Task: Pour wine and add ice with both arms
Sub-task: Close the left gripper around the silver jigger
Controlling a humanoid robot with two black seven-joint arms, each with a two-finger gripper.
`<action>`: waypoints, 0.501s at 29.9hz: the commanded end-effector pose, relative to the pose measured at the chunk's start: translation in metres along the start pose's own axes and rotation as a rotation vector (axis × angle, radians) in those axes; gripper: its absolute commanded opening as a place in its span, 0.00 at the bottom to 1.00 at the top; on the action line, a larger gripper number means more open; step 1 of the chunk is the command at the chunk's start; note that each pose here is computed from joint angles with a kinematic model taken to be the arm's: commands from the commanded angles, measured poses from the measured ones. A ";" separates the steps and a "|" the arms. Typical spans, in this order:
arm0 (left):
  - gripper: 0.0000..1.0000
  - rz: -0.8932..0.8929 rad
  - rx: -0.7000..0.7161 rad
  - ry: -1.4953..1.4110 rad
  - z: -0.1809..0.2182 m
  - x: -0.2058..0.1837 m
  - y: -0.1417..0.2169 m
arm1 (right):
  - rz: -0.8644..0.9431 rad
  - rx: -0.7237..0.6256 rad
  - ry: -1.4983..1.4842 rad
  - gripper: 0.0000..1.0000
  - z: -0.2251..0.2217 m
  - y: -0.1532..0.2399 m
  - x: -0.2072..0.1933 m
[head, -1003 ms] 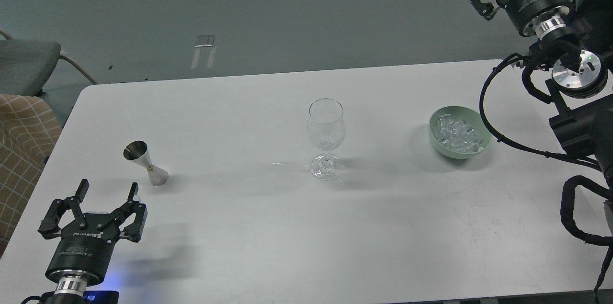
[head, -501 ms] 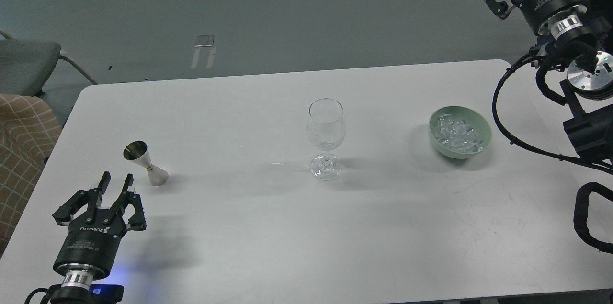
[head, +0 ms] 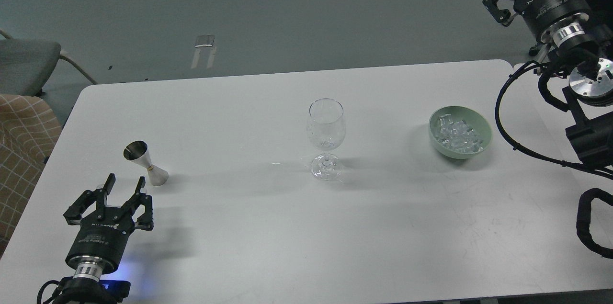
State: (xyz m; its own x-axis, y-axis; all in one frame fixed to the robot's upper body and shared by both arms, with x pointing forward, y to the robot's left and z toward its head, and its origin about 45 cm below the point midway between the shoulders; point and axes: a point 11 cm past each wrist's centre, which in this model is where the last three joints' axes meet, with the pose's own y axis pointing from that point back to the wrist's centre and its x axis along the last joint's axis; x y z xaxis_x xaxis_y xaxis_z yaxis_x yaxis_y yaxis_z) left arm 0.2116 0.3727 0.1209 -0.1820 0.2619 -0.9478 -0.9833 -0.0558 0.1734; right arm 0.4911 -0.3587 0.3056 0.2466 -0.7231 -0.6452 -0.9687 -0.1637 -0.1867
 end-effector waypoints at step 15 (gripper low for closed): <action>0.52 0.021 0.029 -0.036 -0.011 0.011 -0.027 | 0.011 0.001 0.002 1.00 0.000 0.006 0.006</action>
State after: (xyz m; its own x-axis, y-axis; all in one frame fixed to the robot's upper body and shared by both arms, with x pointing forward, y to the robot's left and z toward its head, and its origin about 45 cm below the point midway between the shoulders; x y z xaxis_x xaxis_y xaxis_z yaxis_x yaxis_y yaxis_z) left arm 0.2324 0.3653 0.1045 -0.1985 0.2967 -0.9341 -0.9796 -0.0309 0.1984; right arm 0.4871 -0.3635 0.3006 0.2360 -0.7259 -0.6461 -0.9713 -0.1560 -0.1795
